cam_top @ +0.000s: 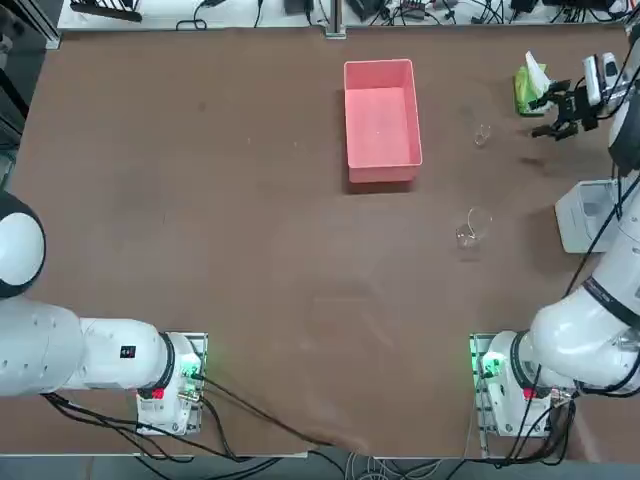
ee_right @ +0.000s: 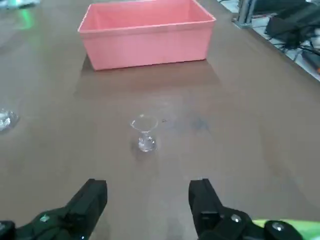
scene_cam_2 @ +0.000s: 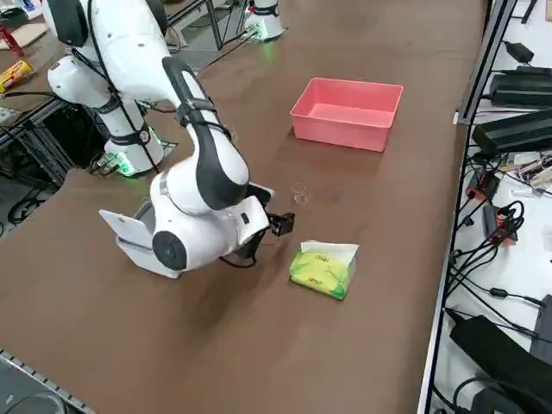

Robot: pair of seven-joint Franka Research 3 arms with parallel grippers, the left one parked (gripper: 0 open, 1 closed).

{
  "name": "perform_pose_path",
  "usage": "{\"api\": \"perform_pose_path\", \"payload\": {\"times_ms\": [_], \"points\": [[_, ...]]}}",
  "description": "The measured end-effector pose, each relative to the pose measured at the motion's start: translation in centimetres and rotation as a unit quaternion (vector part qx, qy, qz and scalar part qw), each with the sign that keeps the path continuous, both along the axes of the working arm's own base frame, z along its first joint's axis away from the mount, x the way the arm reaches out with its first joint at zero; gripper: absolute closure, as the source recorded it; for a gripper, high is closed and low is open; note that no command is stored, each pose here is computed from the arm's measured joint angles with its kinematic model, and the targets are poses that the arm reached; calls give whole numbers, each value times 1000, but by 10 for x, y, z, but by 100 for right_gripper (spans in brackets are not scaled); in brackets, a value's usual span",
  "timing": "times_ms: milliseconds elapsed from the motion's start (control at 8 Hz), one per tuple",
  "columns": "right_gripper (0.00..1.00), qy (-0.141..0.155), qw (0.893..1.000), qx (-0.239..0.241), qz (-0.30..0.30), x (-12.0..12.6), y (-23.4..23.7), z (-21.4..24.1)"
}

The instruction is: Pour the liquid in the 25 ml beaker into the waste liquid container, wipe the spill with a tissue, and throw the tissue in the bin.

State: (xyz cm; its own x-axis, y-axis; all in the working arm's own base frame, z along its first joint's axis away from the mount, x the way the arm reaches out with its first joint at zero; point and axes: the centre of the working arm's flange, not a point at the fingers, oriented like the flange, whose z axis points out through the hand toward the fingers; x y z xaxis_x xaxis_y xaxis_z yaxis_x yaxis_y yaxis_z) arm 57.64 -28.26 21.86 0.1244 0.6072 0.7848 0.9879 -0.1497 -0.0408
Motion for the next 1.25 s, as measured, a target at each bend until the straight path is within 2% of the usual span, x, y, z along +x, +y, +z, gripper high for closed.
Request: {"api": "perform_pose_path", "payload": {"times_ms": [375, 625, 875, 1125, 1250], "points": [[0, 66, 995, -35, -70, 10, -6, 46], [0, 74, 983, -104, -129, 34, -7, 81], [0, 85, 962, -170, -196, 61, 7, 99], [0, 101, 932, -223, -267, 80, 21, 108], [0, 125, 915, -236, -303, 86, 29, 107]]}}
